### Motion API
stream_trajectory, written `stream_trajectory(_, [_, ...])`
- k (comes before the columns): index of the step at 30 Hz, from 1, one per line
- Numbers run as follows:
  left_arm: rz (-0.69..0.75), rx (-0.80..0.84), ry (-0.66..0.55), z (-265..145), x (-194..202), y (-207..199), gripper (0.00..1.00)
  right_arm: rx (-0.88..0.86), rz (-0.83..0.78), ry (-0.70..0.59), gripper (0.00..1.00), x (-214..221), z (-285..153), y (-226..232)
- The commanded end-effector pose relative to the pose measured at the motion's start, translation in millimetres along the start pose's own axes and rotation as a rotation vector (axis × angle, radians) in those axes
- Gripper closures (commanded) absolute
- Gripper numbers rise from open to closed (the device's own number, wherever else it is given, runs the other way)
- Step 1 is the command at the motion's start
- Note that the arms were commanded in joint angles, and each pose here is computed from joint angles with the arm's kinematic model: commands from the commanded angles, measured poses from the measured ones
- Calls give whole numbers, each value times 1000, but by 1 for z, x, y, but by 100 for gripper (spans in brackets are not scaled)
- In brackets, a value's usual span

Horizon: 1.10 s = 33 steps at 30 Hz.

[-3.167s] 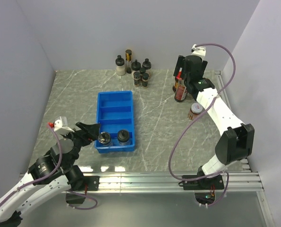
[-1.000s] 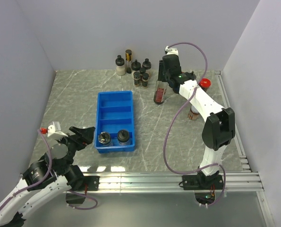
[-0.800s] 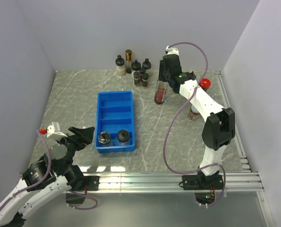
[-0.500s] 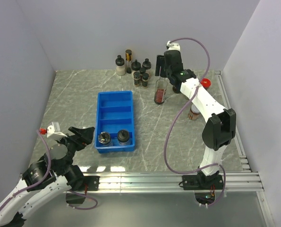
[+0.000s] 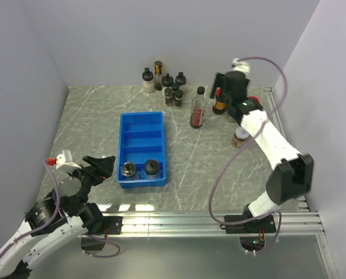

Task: Organize the condiment bottles
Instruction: Move the bottle to the center of the board, then pick up the bottle from the center of the board.

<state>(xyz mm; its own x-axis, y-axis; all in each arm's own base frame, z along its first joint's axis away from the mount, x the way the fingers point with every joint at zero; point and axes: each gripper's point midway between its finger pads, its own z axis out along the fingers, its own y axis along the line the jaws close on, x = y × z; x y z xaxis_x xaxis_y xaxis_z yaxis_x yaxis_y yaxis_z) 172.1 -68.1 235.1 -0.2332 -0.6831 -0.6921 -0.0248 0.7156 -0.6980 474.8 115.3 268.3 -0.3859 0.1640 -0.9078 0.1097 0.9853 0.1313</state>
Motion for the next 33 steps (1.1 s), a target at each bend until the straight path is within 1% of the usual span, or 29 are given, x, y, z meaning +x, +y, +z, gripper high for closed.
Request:
stream_trajectory(1, [-24,22,-31,-5,-14,-7,14,90,147,-165,15,-40,-34,-51])
stream_trajectory(5, [-13,21,-27,-3,-11,-8,14,166,209,-141,15,-29,-33,-85])
stream_trajectory(6, [-15,21,-27,-2,-11,-8,14,204,224,-123,15,-23,-30,-100])
stream_trajectory(10, [-17,25,-18,-2,-8,-8,14,250,271,-47,15,0,-8,-123])
stream_trajectory(12, [-18,24,-18,-2,-8,-8,14,250,286,2,15,14,4,-126])
stream_trajectory(22, [-24,17,-21,-2,-9,-6,14,255,284,118,15,38,57,-127])
stream_trajectory(27, [-21,15,-24,-2,-9,-5,14,296,283,142,14,52,74,-133])
stream_trajectory(33, [-18,10,-23,-1,-8,-5,14,317,293,161,14,58,92,-135])
